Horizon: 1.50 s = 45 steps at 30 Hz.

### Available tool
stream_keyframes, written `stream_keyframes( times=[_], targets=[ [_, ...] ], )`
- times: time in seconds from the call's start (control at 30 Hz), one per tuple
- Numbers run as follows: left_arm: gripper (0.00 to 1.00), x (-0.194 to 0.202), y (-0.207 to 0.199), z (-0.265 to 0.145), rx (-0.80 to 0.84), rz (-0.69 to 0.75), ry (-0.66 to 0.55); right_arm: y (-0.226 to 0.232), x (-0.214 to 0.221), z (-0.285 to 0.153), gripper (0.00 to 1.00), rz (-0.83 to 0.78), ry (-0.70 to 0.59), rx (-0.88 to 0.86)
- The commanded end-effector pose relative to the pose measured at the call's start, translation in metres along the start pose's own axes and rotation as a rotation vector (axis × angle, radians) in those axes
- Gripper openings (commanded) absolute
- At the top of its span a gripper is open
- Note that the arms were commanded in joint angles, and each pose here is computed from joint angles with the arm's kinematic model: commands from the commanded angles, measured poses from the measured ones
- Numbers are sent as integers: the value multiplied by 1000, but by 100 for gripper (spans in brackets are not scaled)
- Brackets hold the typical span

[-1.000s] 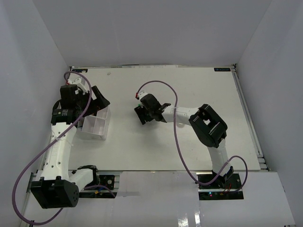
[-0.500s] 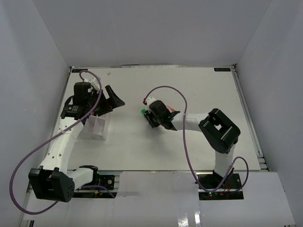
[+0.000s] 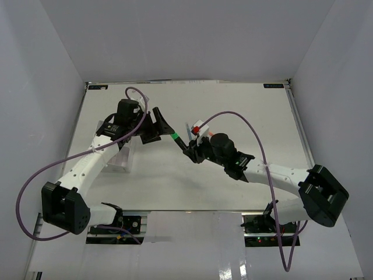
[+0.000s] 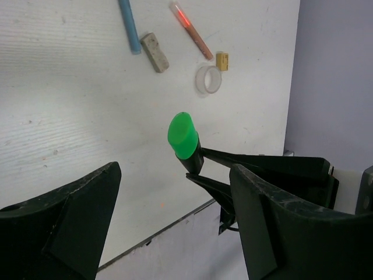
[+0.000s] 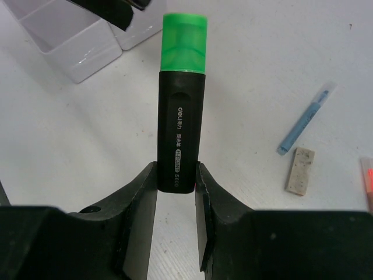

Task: Sort the stationery into containers
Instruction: Pick up the pen from the center of the board, then place the pen in the storage box.

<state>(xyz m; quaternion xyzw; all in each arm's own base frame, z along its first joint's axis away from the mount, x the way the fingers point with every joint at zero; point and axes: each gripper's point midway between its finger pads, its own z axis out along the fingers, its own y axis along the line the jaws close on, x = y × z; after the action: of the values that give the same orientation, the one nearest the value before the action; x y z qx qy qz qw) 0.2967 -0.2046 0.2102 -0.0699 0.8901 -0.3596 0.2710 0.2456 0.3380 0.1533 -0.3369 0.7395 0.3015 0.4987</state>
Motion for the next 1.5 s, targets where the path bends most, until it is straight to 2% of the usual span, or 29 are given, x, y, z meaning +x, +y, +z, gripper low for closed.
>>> stream_keyframes(
  times=[0.0,0.17,0.4,0.53,0.6,0.63,0.67,0.73,0.77,0.87,0.9,0.93,0.97,1.0,1.03,1.1,1.2,1.3,1.47],
  targets=[
    [85,-13,-35,-5,77,23,-50,14,-31,-7,13,-17,-131,-63],
    [78,-8,-47,2,90,39,-37,18,-45,-14,15,-19,-180,-81],
    [60,0,-51,10,83,46,-15,20,-54,-20,16,-16,-212,-91],
    [46,0,-52,12,80,47,-17,20,-54,-21,17,-15,-220,-90],
    [34,-1,-53,12,80,50,-21,19,-52,-20,18,-15,-217,-88],
    [29,-3,-54,12,80,55,-31,19,-52,-20,19,-13,-217,-85],
    [20,-4,-54,10,79,58,-38,19,-51,-21,20,-11,-214,-85],
    [14,-8,-51,9,62,71,-63,19,-50,-21,29,-5,-211,-85],
    [11,-10,-51,6,57,80,-79,19,-48,-21,44,-4,-203,-85],
    [7,-24,-36,0,-41,118,-152,15,-43,-26,66,11,-186,-58],
    [6,-26,-27,-3,-95,124,-161,12,-41,-27,79,16,-182,-42],
    [6,-35,-22,-8,-133,133,-195,11,-39,-31,84,17,-180,-36],
    [6,-43,-6,-14,-219,150,-235,9,-34,-34,94,17,-164,-29],
    [6,-50,2,-19,-264,156,-262,2,-31,-37,98,19,-161,14],
    [6,-65,15,-29,-341,170,-324,-1,-27,-42,100,17,-157,27],
    [6,-76,31,-41,-418,179,-368,-10,-17,-48,91,6,-130,77],
    [6,-103,67,-68,-545,163,-459,-21,-5,-60,90,-15,-101,130],
    [7,-123,97,-88,-641,155,-511,-29,2,-70,90,-33,-89,166],
    [7,-145,121,-103,-711,166,-605,-34,15,-80,90,-40,-76,187]
  ],
)
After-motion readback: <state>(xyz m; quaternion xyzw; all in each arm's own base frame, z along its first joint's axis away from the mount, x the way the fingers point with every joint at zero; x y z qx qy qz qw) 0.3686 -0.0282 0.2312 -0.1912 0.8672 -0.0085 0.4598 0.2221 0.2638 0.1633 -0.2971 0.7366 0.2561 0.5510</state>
